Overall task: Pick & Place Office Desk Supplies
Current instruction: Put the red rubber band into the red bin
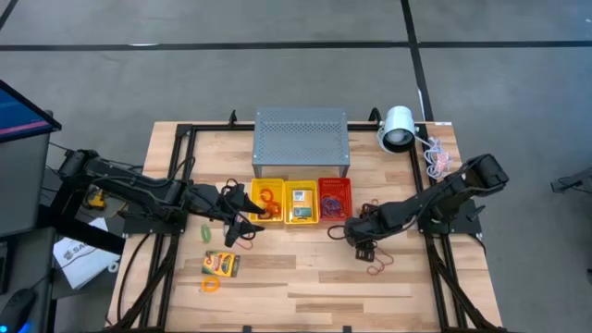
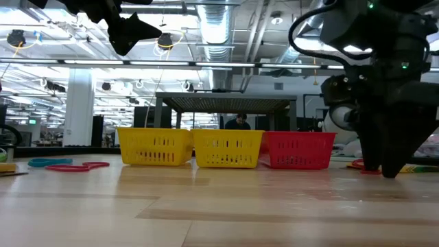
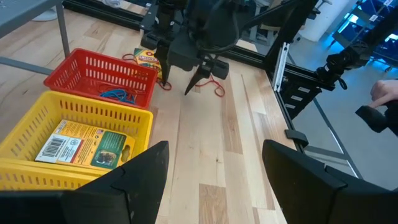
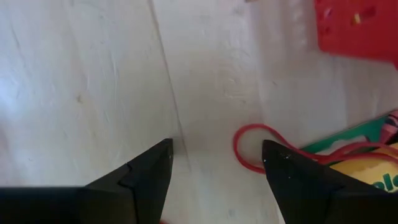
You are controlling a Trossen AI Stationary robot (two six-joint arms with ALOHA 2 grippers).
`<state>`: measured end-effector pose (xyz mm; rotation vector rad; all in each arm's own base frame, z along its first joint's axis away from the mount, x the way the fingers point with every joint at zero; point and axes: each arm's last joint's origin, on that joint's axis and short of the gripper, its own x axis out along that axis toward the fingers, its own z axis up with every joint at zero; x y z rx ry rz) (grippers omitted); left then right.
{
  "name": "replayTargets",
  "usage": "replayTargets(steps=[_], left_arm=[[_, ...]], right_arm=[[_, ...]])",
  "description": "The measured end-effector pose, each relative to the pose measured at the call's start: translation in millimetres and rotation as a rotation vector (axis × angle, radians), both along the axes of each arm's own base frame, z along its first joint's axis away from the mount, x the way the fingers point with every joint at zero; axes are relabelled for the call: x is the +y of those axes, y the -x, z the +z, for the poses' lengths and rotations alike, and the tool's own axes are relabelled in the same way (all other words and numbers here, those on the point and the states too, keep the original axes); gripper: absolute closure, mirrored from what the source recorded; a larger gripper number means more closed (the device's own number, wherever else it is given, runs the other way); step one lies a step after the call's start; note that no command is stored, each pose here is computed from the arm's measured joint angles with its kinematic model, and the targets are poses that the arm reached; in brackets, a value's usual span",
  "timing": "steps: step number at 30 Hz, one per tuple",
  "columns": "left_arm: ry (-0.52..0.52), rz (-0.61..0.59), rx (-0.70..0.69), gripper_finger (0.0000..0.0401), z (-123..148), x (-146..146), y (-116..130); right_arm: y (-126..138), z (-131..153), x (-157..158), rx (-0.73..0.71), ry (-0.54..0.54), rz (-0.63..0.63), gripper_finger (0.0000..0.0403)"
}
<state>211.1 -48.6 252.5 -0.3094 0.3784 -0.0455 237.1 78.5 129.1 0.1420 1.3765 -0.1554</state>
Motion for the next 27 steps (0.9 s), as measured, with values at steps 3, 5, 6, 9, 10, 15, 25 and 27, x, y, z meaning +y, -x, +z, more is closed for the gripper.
replayTargets(steps=[3, 5, 6, 9, 10, 15, 25, 27], left_arm=[[-0.001, 0.000, 0.002, 0.0147, -0.2, 0.0, 0.0], [-0.001, 0.000, 0.002, 0.0147, -0.2, 0.0, 0.0], [-0.001, 0.000, 0.003, 0.0147, -0.3, 0.0, 0.0], [-0.001, -0.001, 0.002, 0.0147, -0.3, 0.0, 0.0], [-0.002, -0.001, 0.002, 0.0147, -0.3, 0.0, 0.0], [-0.003, -0.001, 0.002, 0.0147, -0.3, 0.0, 0.0], [-0.002, -0.001, 0.003, 0.0147, -0.3, 0.0, 0.0], [-0.002, 0.000, 0.003, 0.0147, -0.3, 0.0, 0.0]], right_arm=[[-1.4, -5.0, -1.8, 0.027, 0.003, -0.006, 0.0163], [-1.7, -6.4, -2.2, 0.032, 0.005, -0.007, 0.0163], [-1.7, -6.5, -2.3, 0.031, 0.006, -0.007, 0.0163], [-1.6, -6.4, -2.4, 0.026, 0.006, -0.014, 0.0163], [-1.7, -6.4, -2.8, 0.026, 0.006, -0.017, 0.0163], [-2.1, -6.4, -3.4, 0.024, 0.002, -0.030, 0.0193], [-4.3, -6.9, -3.0, 0.001, -0.007, -0.034, 0.0352], [-4.6, -7.0, -3.1, -0.001, -0.009, -0.034, 0.0384]])
